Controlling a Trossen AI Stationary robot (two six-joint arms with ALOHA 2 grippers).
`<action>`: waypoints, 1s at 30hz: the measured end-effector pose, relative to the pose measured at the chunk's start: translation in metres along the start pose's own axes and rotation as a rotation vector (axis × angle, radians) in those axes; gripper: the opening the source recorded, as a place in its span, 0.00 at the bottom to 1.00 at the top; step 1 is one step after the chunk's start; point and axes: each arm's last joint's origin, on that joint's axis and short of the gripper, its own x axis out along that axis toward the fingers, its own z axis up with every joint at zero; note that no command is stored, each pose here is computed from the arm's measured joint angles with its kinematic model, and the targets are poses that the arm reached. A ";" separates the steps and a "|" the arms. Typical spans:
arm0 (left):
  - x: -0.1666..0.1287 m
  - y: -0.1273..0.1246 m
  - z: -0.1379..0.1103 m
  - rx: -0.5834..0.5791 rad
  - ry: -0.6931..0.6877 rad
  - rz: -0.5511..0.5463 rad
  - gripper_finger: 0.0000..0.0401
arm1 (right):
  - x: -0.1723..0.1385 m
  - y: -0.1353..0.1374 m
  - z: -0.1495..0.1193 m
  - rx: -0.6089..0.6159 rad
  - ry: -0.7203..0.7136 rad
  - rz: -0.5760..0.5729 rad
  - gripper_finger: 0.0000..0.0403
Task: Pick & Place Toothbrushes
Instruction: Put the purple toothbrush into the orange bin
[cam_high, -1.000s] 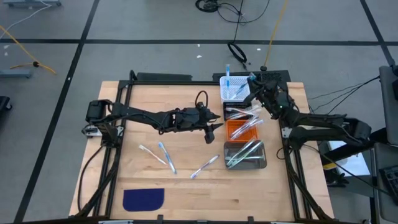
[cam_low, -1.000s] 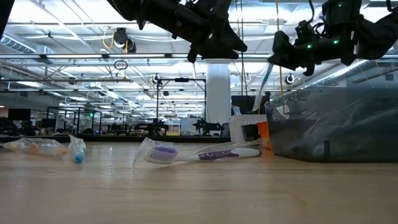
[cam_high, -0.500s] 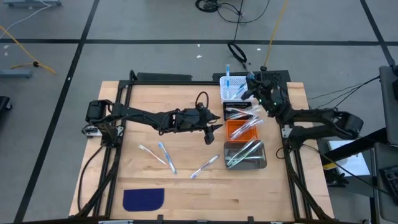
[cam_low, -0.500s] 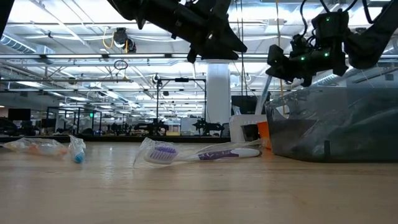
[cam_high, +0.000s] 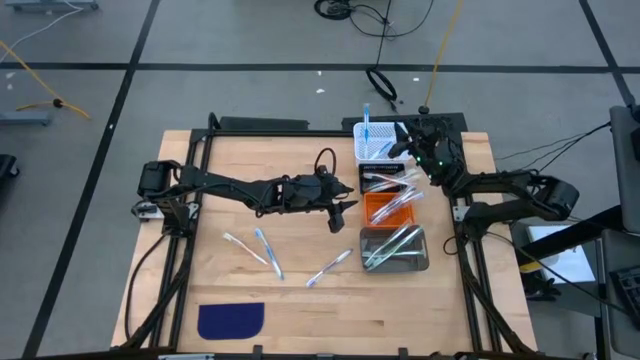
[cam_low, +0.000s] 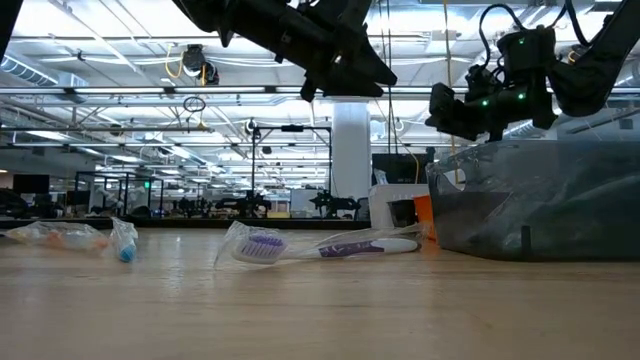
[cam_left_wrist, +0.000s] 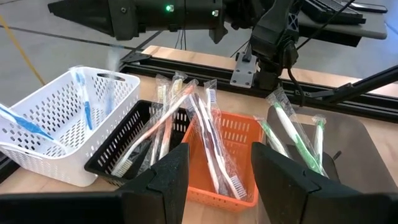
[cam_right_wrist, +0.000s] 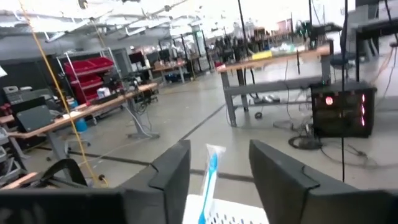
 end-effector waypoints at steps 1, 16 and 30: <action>0.000 0.000 0.000 0.000 0.001 0.000 0.42 | 0.000 0.000 0.002 -0.005 -0.010 0.002 0.40; -0.005 -0.009 -0.023 -0.015 0.227 -0.016 0.42 | -0.018 0.020 0.018 -0.051 -0.001 0.253 0.50; -0.030 -0.068 -0.054 -0.172 0.475 -0.110 0.42 | -0.050 0.067 0.003 -0.055 0.164 0.610 0.49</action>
